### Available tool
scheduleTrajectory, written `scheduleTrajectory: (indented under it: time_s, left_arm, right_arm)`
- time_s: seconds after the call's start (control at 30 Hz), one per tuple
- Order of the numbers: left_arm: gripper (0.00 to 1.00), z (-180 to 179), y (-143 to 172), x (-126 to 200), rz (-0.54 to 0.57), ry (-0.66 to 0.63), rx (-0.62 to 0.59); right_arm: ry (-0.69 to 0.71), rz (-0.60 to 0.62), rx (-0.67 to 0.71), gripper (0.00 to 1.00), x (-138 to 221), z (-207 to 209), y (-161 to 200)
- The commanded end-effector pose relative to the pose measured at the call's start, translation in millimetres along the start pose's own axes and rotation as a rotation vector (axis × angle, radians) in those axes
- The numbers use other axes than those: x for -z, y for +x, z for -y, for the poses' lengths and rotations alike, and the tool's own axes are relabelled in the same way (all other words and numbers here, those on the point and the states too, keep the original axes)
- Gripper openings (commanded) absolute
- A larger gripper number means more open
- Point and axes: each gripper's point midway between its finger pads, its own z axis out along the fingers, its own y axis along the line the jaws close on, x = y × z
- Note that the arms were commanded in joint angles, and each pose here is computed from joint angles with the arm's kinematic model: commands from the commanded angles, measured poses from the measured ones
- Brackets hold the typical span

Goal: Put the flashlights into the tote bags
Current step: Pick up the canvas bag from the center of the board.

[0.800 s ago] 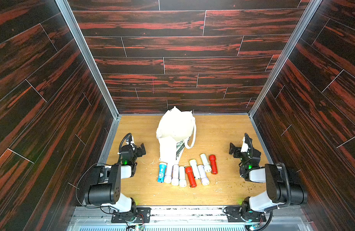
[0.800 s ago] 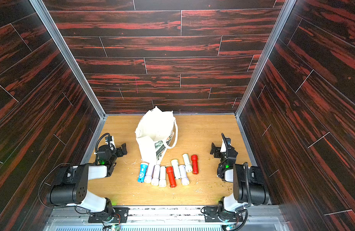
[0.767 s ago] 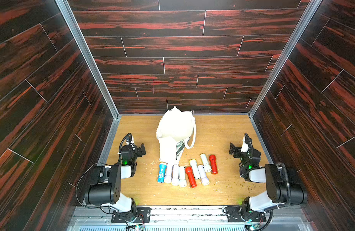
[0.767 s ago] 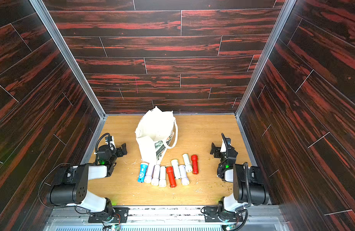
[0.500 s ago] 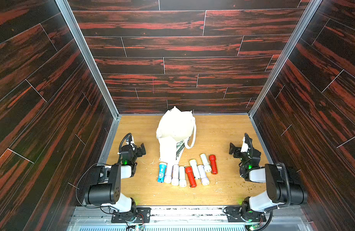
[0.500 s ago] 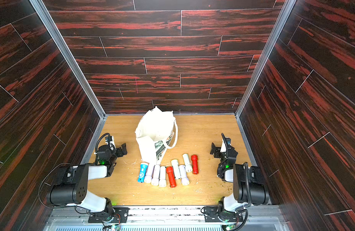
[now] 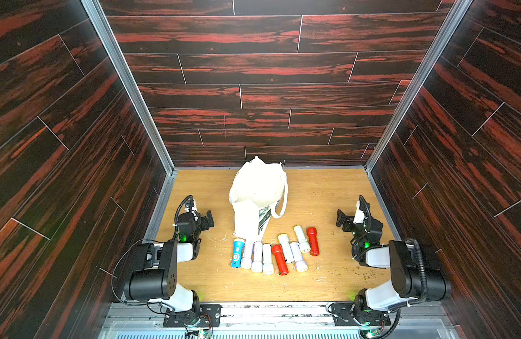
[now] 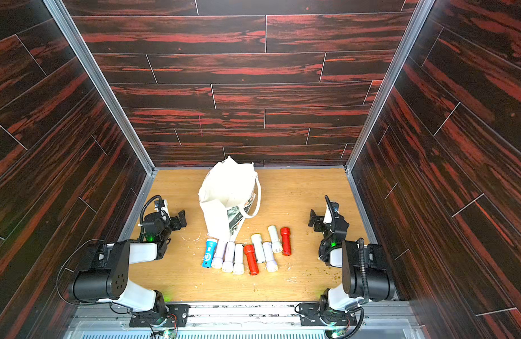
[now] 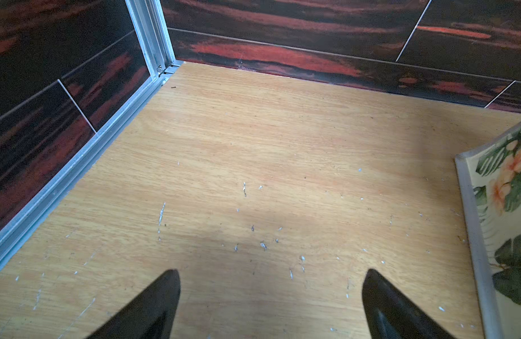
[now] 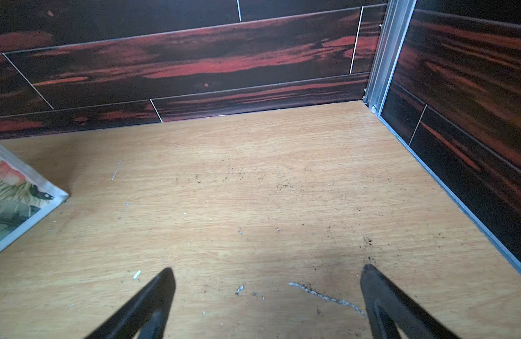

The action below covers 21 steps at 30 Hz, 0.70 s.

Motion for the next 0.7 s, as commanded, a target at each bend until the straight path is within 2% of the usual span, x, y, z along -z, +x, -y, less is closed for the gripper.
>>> scheduleTrajectory:
  time_s: [0.0, 0.2, 0.33, 0.47, 0.67]
  left_arm:
    - [0.99, -0.6, -10.1, -1.9, 0.030, 0.004, -0.010]
    - [0.99, -6.1, -10.4, -0.5, 0.039, -0.027, 0.003]
    - [0.99, -13.6, -14.5, 7.6, 0.084, -0.069, 0.023]
    - [0.99, -17.3, -27.4, 25.3, 0.127, -0.099, 0.034]
    - [0.99, -32.6, -42.2, 55.1, 0.130, -0.200, 0.122]
  right_arm:
    - [0.000, 0.027, -0.008, 0.99, -4.4, 1.6, -8.0]
    - [-0.001, 0.029, -0.007, 0.99, -4.3, 1.3, -8.6]
    - [-0.001, 0.030, -0.005, 0.99, -3.0, 1.1, -8.4]
    - [-0.075, 0.045, 0.039, 0.99, 2.4, -15.3, -16.3]
    - [-0.036, 0.048, 0.002, 0.99, 17.2, -12.4, -37.8]
